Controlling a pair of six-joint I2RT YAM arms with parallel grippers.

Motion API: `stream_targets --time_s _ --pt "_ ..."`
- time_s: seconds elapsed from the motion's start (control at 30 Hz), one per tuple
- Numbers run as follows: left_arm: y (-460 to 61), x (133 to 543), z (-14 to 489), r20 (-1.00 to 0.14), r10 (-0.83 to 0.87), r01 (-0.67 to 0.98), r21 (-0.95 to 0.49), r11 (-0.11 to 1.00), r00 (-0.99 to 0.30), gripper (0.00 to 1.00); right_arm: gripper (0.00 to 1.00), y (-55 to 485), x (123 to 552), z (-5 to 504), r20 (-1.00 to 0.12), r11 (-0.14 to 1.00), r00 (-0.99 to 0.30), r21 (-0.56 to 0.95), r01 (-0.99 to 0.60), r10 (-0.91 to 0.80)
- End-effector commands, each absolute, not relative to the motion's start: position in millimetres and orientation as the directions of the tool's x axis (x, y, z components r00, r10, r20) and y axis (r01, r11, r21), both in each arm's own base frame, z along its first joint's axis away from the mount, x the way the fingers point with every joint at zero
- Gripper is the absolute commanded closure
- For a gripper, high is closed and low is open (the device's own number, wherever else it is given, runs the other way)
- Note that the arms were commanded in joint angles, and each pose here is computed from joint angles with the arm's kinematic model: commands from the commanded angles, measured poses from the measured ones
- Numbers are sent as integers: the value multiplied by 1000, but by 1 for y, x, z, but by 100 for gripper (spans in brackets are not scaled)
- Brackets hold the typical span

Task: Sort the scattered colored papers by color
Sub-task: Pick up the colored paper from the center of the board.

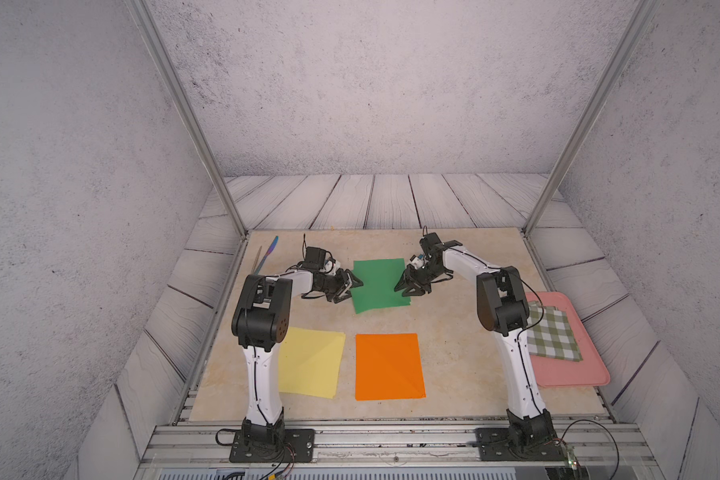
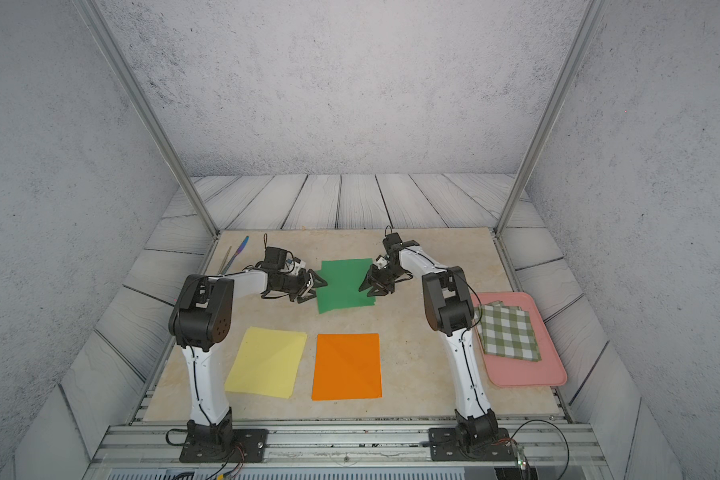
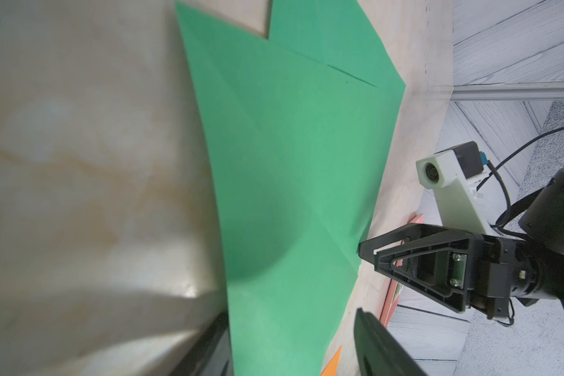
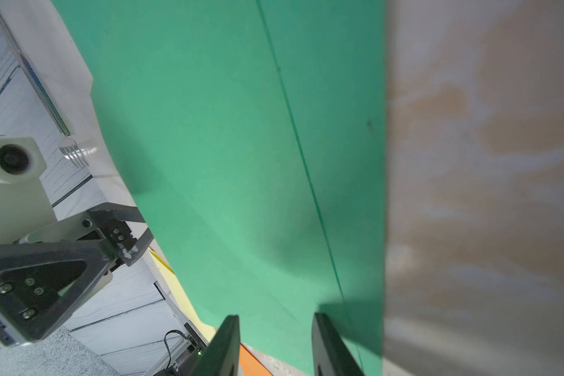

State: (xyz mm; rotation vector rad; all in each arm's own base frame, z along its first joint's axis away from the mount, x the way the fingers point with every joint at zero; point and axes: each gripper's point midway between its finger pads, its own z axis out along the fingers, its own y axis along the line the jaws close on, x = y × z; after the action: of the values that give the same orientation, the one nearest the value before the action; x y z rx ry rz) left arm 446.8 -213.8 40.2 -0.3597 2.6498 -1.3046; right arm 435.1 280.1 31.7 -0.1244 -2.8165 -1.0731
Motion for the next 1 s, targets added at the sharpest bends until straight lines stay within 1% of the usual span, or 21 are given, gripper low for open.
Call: stream_targets --time_s 0.0,0.43,0.73,0.83,0.97 --pt "-214 448 39 -59 -297 -138 -789 598 -953 38 59 265 407 -14 258 818 -965 545 183 44" --pt "-225 462 84 -142 -302 -66 -807 587 -943 41 59 264 403 -17 269 819 -962 543 187 41" --pt "-228 465 102 -177 -297 -30 -815 579 -938 41 58 263 401 -23 282 818 -958 539 199 47" --pt "-231 466 98 -162 -288 -31 -824 565 -944 41 58 264 401 -24 285 817 -958 541 199 45" --pt "-237 464 83 -115 -269 -57 -829 556 -956 41 58 264 401 -24 287 818 -957 539 200 45"
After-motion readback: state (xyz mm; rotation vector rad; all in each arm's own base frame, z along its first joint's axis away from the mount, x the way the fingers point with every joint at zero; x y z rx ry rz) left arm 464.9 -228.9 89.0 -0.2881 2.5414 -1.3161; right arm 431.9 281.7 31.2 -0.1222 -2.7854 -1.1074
